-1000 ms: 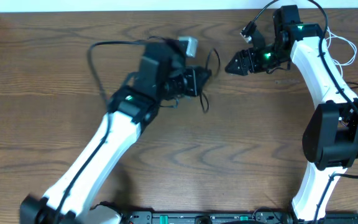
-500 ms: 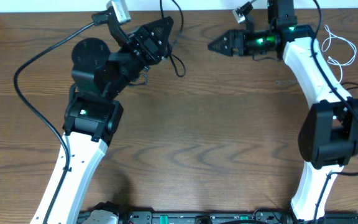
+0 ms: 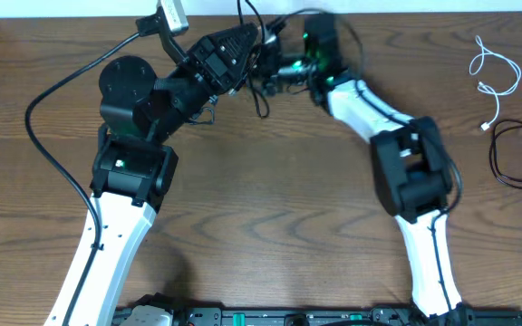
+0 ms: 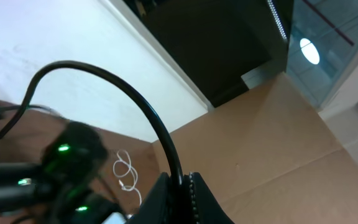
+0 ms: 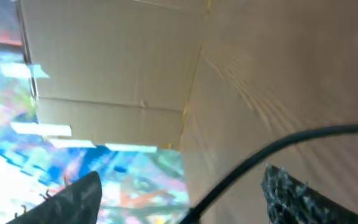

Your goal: Untangle cables

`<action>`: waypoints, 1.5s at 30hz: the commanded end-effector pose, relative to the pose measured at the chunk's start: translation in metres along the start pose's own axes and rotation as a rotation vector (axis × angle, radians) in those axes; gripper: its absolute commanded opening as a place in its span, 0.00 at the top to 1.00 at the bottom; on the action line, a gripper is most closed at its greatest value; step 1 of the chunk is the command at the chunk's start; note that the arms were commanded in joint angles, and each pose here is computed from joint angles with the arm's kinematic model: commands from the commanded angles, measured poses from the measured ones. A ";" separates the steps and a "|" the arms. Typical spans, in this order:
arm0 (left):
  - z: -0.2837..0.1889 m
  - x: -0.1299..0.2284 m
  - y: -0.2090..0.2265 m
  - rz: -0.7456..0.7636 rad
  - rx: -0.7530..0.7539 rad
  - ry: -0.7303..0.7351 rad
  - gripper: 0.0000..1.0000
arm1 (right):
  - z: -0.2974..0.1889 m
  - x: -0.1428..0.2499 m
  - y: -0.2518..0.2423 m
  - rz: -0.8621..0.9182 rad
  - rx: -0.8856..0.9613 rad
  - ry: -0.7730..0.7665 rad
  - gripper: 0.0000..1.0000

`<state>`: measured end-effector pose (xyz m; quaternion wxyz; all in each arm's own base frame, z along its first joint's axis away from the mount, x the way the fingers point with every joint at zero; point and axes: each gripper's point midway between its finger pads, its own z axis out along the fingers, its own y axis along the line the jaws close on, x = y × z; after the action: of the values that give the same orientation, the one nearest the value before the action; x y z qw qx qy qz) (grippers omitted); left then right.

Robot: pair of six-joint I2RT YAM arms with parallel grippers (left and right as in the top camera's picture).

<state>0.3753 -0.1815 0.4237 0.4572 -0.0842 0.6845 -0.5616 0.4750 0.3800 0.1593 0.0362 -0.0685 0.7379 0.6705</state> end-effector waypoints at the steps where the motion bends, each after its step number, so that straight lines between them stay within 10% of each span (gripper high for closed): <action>1: -0.005 -0.002 -0.012 0.004 0.018 0.008 0.93 | 0.019 0.022 -0.004 0.125 -0.021 0.093 0.34; 5: -0.004 0.000 -0.008 0.035 0.007 0.014 0.92 | 0.020 0.031 -0.001 0.060 -0.040 0.141 0.98; 22: -0.029 0.003 0.073 0.016 -0.282 0.076 0.87 | -0.079 -0.020 -0.087 0.089 0.368 -0.169 0.98; 31: -0.035 0.016 0.108 -0.006 -0.416 0.115 0.55 | -0.184 -0.024 0.086 -0.322 0.725 -0.449 0.99; 45: -0.037 0.014 0.112 0.024 -0.436 0.108 0.49 | -0.491 0.092 0.353 -0.607 0.696 -1.286 0.99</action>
<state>0.3811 -0.1291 0.3141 0.3814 -0.1479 0.8156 -0.4092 0.3882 -0.0581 0.5047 0.6253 0.1405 0.7275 0.2450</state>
